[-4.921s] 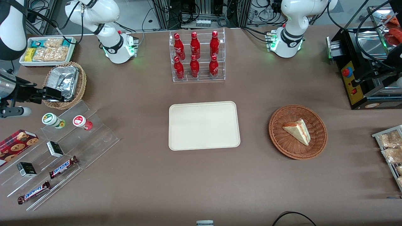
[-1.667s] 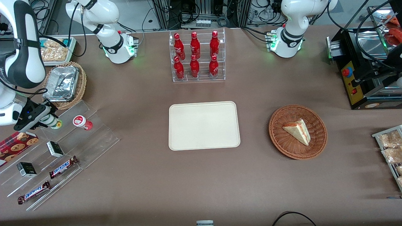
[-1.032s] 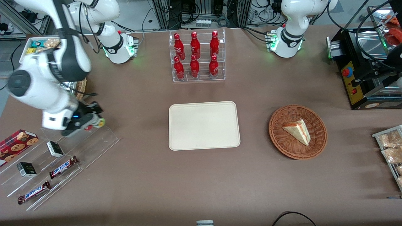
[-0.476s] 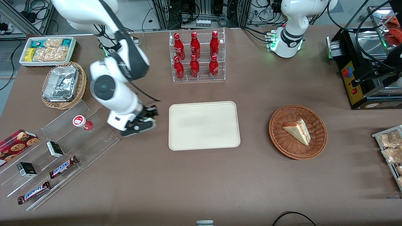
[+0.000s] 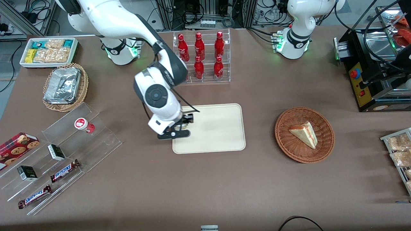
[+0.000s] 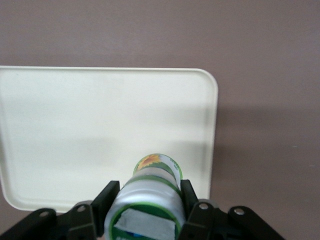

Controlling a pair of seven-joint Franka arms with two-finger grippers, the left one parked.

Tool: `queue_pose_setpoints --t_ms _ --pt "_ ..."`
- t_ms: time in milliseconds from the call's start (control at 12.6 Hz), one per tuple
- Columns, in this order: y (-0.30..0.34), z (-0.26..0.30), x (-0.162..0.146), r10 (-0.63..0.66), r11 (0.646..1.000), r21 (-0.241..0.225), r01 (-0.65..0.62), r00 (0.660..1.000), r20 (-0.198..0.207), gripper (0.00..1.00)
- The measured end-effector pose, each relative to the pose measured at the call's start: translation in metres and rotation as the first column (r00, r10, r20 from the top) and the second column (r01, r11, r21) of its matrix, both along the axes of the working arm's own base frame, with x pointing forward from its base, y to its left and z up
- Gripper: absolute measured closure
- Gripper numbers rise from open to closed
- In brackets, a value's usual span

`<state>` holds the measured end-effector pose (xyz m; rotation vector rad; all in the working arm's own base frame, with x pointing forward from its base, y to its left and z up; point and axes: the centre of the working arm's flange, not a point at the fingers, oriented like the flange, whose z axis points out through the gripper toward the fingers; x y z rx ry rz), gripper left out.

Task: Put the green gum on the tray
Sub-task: 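Lift the gum container and carry it over the beige tray, then lower the gum container onto the tray center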

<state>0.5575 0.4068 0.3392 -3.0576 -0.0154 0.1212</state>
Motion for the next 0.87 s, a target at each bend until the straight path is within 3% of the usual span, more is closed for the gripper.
queue_pose_setpoints --t_ms 238,873 --pt "0.026 -0.022 -0.008 -0.06 0.998 0.013 0.06 0.998 0.03 0.44" --pt "0.08 -0.08 -0.04 -0.084 0.996 0.004 0.084 0.995 0.046 0.44"
